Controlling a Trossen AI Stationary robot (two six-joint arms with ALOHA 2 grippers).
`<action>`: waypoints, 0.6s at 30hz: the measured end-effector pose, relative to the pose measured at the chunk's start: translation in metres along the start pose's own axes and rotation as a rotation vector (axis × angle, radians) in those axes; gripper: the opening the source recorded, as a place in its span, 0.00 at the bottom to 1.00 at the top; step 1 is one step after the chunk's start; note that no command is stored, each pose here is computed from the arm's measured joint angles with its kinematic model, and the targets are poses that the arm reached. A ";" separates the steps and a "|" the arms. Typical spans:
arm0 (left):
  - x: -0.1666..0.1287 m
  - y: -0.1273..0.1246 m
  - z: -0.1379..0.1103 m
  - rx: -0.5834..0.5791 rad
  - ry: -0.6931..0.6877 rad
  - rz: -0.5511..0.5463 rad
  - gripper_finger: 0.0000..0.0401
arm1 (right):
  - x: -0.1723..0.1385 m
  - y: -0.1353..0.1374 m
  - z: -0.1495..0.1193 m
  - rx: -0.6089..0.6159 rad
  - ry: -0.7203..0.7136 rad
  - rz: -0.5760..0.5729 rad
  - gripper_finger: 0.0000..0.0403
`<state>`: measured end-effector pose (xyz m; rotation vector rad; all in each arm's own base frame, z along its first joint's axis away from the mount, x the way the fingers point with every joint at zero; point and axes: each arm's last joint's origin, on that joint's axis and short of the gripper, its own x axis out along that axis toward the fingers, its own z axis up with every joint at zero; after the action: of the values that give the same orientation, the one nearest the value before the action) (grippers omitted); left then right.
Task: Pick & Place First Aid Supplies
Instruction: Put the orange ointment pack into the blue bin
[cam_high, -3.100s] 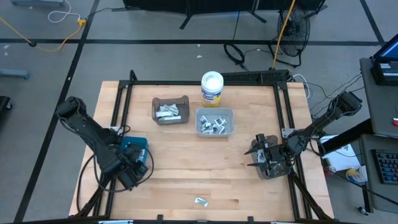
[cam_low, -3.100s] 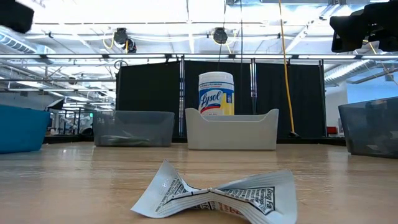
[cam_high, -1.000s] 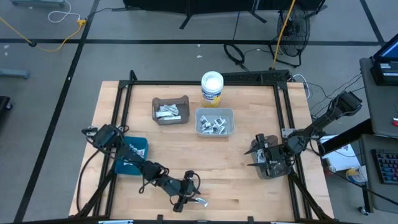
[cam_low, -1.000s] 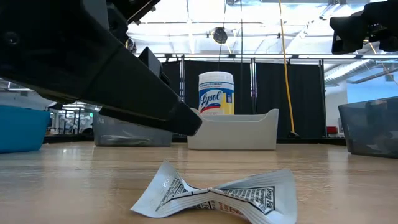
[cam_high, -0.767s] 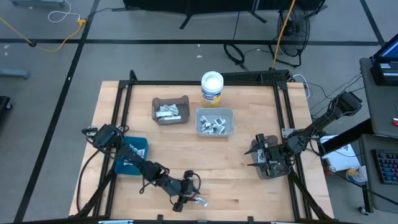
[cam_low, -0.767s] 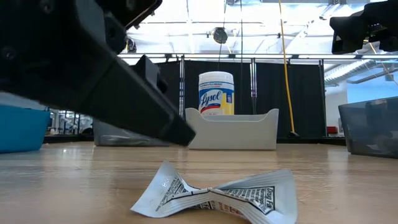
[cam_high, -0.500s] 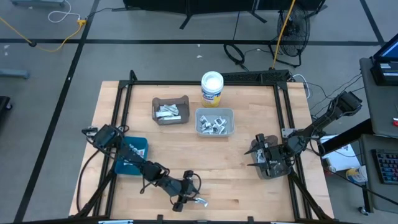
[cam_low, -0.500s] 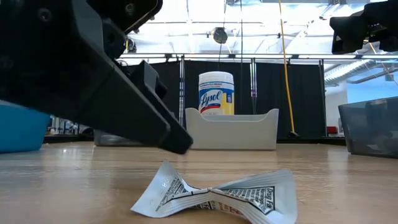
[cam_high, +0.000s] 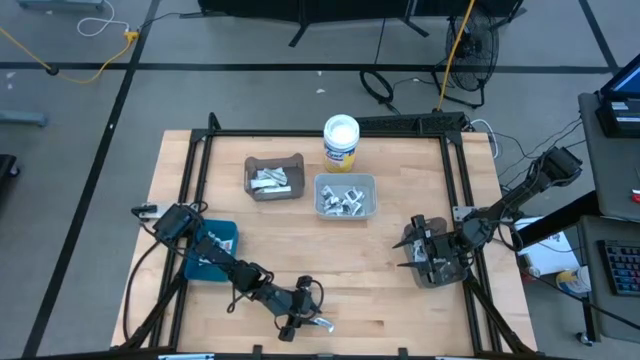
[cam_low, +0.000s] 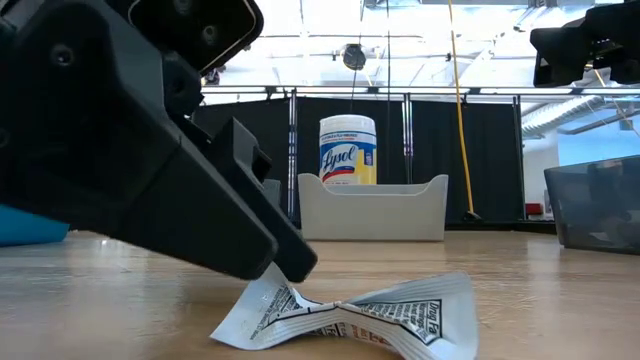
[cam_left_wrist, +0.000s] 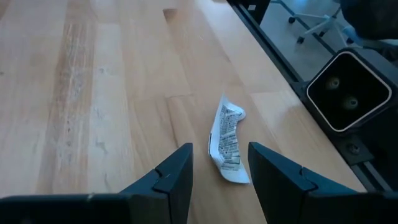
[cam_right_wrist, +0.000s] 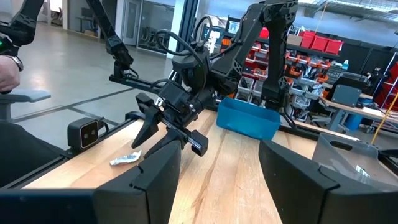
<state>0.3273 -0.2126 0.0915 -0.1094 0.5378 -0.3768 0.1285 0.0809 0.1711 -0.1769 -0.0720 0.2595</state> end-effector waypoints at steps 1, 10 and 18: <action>0.000 0.000 0.000 0.000 0.000 0.000 0.40 | 0.000 0.000 0.000 0.000 0.000 0.000 0.53; 0.001 0.000 -0.003 0.007 0.004 0.000 0.40 | 0.000 0.000 0.000 0.000 0.000 0.000 0.53; 0.005 0.001 -0.008 0.000 0.008 -0.017 0.39 | 0.000 0.000 0.000 0.000 0.000 0.000 0.53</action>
<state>0.3276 -0.2138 0.0825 -0.1125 0.5446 -0.3938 0.1285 0.0808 0.1712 -0.1768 -0.0723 0.2591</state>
